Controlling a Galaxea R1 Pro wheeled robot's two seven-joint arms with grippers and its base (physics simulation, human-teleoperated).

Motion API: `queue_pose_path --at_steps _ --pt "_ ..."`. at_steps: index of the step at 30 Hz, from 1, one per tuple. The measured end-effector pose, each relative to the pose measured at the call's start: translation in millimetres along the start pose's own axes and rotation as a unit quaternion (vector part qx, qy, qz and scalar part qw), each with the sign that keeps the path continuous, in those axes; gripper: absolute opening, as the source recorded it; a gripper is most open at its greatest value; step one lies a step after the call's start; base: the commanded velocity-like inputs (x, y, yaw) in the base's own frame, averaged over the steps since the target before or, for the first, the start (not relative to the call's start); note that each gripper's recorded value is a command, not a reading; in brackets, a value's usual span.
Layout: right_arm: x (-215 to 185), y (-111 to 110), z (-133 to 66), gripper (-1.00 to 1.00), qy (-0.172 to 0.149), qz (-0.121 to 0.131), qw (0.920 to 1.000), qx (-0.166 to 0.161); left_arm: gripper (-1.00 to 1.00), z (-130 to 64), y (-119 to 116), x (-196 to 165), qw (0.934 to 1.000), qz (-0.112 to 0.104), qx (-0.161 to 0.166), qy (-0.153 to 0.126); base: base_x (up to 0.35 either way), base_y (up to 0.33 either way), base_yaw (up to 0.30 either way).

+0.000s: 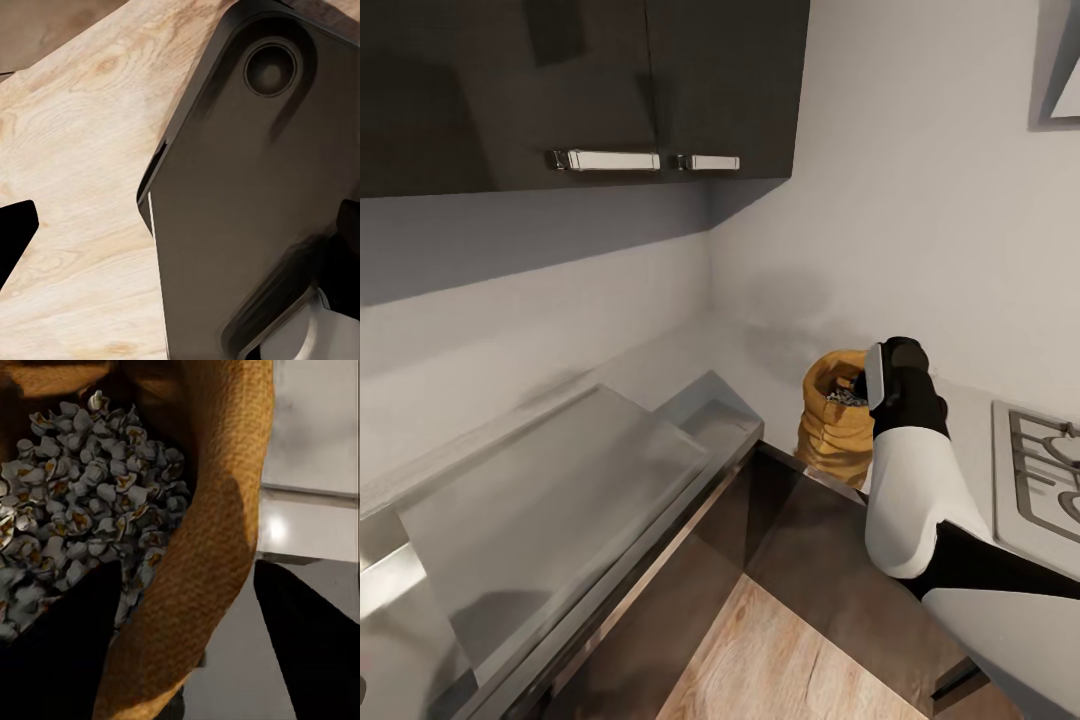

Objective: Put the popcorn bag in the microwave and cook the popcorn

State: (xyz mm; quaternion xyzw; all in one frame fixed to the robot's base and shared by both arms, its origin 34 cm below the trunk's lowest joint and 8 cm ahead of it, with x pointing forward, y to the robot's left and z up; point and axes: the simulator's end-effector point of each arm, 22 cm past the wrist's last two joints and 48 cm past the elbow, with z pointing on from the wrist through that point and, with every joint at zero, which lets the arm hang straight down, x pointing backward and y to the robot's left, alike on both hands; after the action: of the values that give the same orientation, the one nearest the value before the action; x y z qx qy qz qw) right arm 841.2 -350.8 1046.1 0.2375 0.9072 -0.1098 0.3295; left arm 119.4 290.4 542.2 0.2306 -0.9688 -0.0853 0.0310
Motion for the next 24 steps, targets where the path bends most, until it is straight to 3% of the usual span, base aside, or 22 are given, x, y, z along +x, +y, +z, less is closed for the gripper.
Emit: queue_pose_path --at_steps 20,24 --pt "-6 -6 -3.0 -1.0 -0.008 0.008 0.9999 0.003 1.0 0.0 0 0 1.0 0.0 0.0 0.0 0.0 0.0 0.0" --pt "-27 7 -20.3 -1.0 -0.045 -0.025 0.9987 0.006 1.0 0.0 0 0 1.0 0.0 0.0 0.0 0.0 0.0 0.0"
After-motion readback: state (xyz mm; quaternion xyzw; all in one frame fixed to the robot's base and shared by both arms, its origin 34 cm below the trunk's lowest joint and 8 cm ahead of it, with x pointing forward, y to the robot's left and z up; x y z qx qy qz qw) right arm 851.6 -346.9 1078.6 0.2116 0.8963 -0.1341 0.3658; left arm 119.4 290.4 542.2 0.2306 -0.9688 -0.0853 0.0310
